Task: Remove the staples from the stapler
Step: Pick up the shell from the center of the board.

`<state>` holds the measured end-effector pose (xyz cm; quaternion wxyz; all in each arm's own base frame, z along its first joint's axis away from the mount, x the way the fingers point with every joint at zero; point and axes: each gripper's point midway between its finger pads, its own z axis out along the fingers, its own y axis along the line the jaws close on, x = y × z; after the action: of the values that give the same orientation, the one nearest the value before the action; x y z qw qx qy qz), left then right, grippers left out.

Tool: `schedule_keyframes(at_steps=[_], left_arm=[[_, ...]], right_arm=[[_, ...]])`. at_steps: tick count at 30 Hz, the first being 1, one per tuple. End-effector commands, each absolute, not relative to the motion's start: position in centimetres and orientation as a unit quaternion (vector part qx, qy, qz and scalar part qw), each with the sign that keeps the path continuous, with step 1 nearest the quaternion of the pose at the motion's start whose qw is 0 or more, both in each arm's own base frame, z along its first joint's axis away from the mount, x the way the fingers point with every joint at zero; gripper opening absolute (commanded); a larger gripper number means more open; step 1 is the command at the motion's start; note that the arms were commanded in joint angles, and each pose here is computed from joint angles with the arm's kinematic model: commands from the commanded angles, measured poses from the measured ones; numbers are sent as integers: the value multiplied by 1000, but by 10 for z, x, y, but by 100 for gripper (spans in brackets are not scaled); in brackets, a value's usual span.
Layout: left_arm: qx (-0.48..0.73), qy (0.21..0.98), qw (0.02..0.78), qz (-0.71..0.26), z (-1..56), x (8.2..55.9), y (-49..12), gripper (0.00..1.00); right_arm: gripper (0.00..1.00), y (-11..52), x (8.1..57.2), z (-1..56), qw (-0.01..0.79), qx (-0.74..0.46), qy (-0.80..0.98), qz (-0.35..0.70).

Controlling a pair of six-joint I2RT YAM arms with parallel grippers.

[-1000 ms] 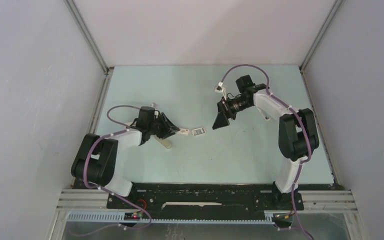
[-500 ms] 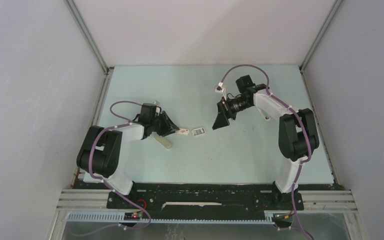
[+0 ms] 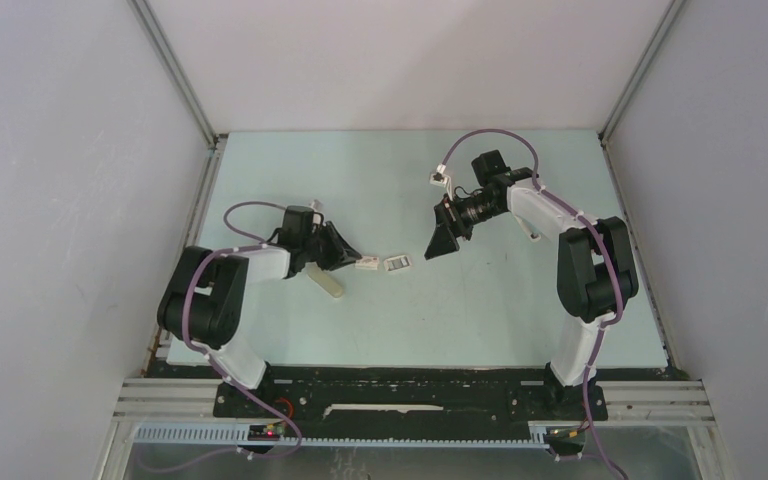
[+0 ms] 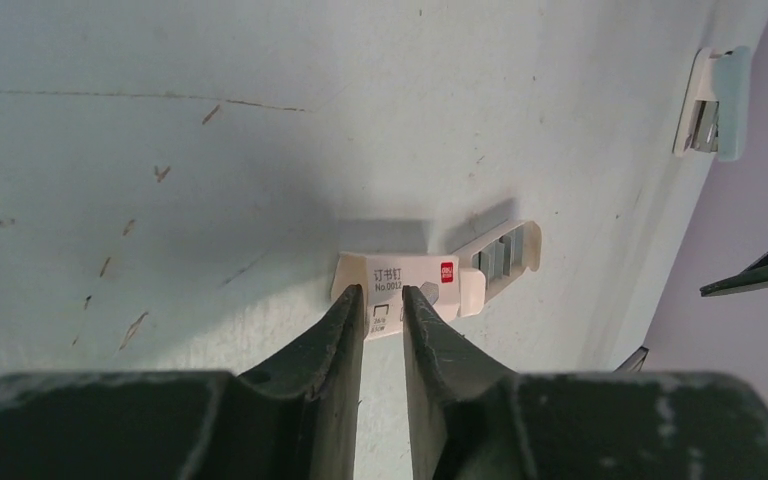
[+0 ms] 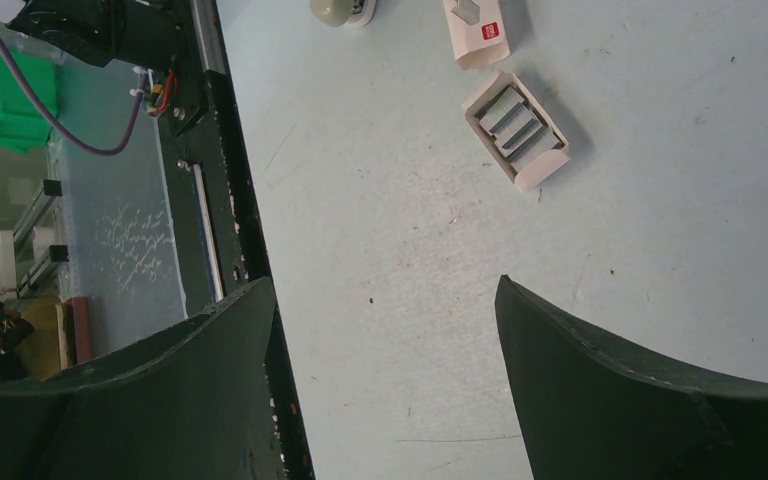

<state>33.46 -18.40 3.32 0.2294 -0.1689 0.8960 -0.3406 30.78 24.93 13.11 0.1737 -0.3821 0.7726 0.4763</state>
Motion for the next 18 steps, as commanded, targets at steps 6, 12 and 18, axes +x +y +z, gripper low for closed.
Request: schedule_keyframes(at_steps=[6, 12, 18], left_arm=[[-172, 883, 231, -370, 36, 341, -191, 24], [-178, 880, 224, -379, 34, 339, -193, 20], [-190, 881, 218, -375, 31, 335, -191, 7]], right_arm=[[91, 250, 308, 151, 202, -397, 759, 475], [91, 251, 307, 151, 201, -397, 759, 475], [91, 251, 307, 151, 202, -398, 758, 476]])
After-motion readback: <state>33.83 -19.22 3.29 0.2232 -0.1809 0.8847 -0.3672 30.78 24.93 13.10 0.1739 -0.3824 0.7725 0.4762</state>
